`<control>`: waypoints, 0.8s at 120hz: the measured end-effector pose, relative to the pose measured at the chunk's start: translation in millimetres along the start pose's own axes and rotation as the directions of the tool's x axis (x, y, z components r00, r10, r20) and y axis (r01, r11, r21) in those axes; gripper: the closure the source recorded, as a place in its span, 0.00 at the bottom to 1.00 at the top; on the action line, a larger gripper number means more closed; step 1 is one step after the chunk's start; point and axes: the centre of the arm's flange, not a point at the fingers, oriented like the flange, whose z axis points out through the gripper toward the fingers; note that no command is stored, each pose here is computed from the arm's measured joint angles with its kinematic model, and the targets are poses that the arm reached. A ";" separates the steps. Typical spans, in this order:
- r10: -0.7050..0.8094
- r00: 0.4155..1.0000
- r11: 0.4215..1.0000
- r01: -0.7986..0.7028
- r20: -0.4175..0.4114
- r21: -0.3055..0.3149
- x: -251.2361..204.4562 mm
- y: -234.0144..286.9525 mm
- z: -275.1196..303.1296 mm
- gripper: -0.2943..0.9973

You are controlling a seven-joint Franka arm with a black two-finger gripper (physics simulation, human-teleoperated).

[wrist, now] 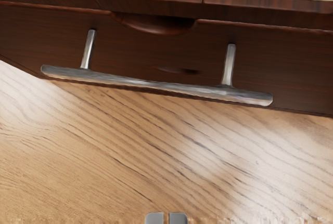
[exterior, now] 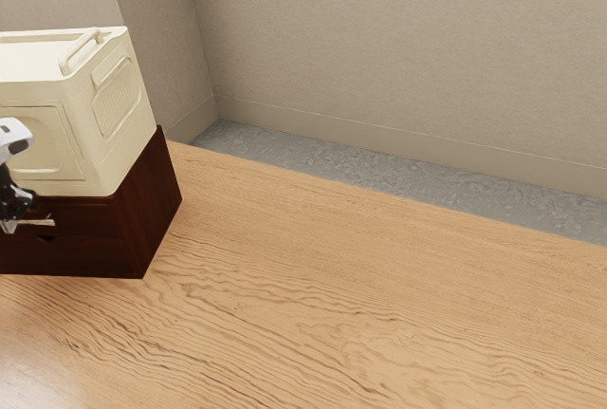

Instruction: Push the drawer handle with one arm to close the drawer

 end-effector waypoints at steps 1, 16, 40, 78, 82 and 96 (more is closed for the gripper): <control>0.001 1.000 1.000 -0.001 0.003 -0.001 -0.9 1.0 -1.6 0.84; 0.031 0.999 1.000 -0.030 0.041 -0.008 -15.8 26.0 -32.9 0.84; 0.137 0.986 0.991 -0.136 0.093 -0.020 -42.9 92.5 -71.4 0.84; 0.368 0.927 0.928 -0.363 0.070 -0.080 -46.7 218.5 -127.8 0.84; 0.378 0.924 0.925 -0.373 0.058 -0.073 -40.9 232.2 -136.9 0.84; 0.377 0.926 0.925 -0.374 0.029 -0.071 -22.6 264.6 -162.3 0.84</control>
